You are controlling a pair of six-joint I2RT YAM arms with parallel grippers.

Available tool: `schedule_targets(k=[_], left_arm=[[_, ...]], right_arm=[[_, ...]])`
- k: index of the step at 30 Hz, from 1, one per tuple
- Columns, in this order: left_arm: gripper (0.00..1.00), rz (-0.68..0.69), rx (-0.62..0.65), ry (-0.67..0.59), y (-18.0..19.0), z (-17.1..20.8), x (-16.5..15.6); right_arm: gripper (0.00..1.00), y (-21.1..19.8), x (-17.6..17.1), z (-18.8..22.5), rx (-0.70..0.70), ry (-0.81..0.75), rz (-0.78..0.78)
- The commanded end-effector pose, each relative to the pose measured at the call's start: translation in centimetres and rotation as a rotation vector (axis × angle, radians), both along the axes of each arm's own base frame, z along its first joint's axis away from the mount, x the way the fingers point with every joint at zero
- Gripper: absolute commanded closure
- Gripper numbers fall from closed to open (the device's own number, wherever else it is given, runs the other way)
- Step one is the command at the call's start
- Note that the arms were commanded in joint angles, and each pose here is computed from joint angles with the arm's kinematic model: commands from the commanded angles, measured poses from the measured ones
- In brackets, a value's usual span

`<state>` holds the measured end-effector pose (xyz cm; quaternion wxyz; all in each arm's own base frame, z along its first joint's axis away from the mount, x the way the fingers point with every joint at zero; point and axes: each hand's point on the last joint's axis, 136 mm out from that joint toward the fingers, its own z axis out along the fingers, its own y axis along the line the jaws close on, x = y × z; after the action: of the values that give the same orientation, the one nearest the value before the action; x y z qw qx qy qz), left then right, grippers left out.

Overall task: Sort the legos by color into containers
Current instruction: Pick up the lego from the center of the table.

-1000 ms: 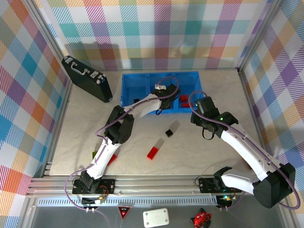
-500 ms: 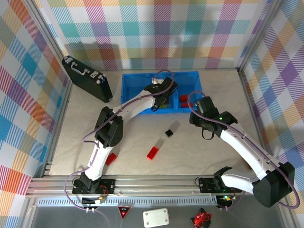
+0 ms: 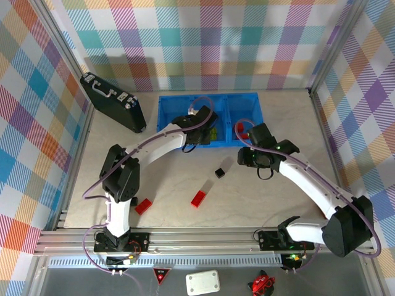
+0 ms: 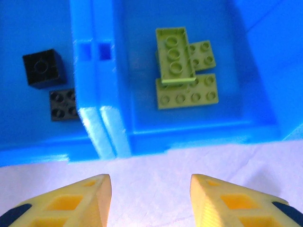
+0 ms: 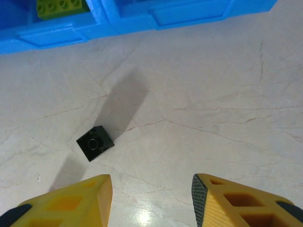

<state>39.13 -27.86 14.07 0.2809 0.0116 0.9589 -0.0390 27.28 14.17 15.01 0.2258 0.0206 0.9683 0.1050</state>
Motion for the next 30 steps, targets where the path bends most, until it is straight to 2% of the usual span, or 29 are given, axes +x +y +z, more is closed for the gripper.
schedule_targets(k=[1,7,12,16,24,30], left_arm=[[0.52,-0.021,-0.018,0.004,1.8,1.3,-1.3],[0.52,-0.033,-0.029,0.057,3.9,0.5,-4.2],[0.52,-0.068,-0.077,0.136,3.8,-0.9,-6.5],[0.49,-0.094,-0.126,0.196,2.3,-2.1,-7.6],[0.48,-0.178,-0.117,0.252,-1.5,-4.1,-8.3],[0.47,-0.388,-0.148,0.284,-5.6,-5.7,-8.8]], right_arm=[[0.50,1.1,0.1,0.5,0.040,0.019,0.045],[0.50,1.9,0.0,-0.6,0.055,0.070,0.063],[0.51,2.3,-0.1,-1.1,0.050,0.093,0.073],[0.51,1.7,0.0,-1.0,0.031,0.081,0.043],[0.49,-0.1,0.3,0.5,-0.007,0.027,-0.044],[0.49,-2.2,-0.3,2.4,-0.016,-0.049,-0.104]])
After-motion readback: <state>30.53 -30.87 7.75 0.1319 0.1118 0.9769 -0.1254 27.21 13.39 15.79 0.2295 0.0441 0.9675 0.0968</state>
